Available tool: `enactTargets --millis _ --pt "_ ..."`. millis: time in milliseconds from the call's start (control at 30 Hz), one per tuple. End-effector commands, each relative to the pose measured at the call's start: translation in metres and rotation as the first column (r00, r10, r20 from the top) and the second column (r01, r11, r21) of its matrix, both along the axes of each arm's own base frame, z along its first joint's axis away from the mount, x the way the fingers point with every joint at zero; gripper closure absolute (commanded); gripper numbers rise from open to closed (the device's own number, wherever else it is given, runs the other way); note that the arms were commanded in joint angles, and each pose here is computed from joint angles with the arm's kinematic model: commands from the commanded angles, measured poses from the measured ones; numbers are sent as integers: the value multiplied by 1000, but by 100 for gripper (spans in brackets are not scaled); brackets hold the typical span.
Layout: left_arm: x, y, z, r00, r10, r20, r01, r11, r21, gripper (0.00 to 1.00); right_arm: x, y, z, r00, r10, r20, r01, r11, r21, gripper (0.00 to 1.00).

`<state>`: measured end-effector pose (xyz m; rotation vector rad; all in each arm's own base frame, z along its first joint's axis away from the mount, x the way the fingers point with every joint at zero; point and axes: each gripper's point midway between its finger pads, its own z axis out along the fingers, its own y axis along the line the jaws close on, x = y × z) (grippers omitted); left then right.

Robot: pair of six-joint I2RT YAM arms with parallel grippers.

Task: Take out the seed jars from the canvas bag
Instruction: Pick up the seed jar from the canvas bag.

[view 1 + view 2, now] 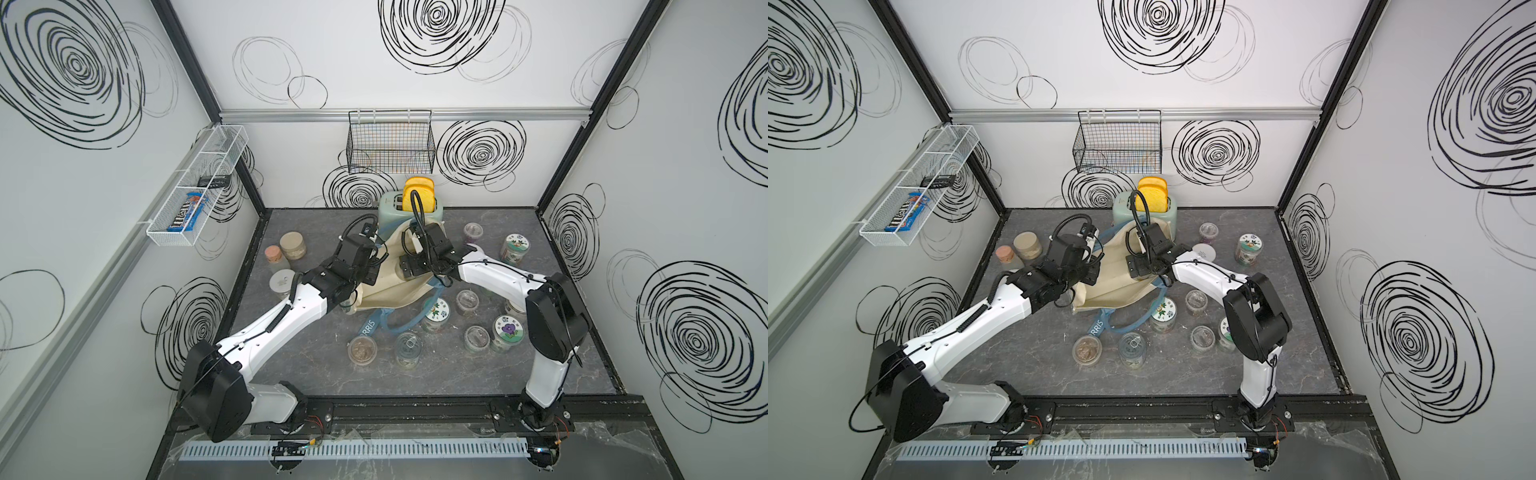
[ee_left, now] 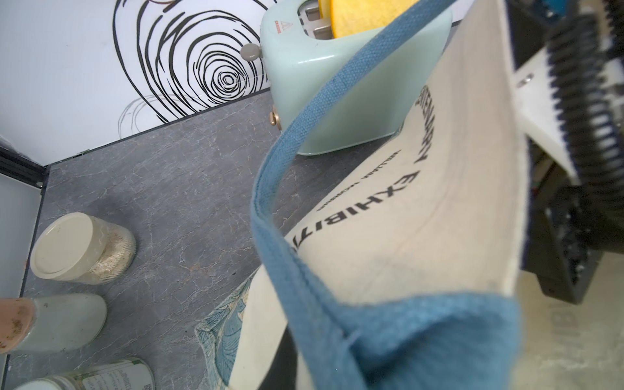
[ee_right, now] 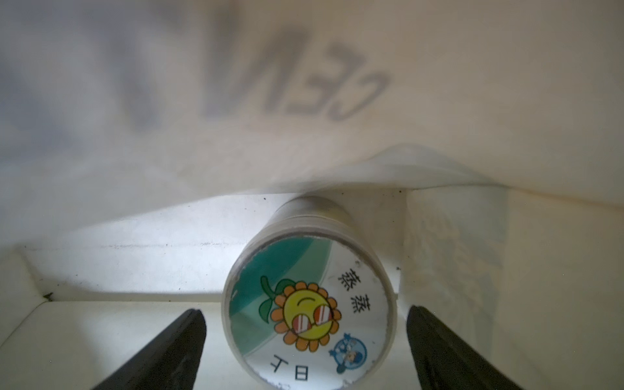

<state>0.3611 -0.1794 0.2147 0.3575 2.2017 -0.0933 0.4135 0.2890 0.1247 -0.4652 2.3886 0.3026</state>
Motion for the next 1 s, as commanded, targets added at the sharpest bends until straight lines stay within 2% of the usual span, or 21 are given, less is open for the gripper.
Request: enactTargets --millis 0,333,600,767,900,967 --pt "12 -22 39 995 -38 91 49 991 -126 100 11 2 -9 1000 4 19 -4 1000 -11 3" --pt "14 -20 39 996 -36 86 46 991 -129 100 13 -16 -26 998 -56 12 57 995 -83 3" --pt "20 -19 36 997 -34 62 43 988 -148 100 2 -1 -63 993 14 -120 -23 997 -74 2" --pt "24 -18 33 999 -31 44 37 989 -145 100 5 3 -70 990 0 -138 -13 996 -93 2" --pt "27 -13 33 999 -14 38 20 988 -151 100 11 7 -43 995 -6 -96 0 999 -54 15" --pt "30 -10 34 999 1 33 4 987 -160 100 14 11 -21 997 1 -71 -3 1000 -27 28"
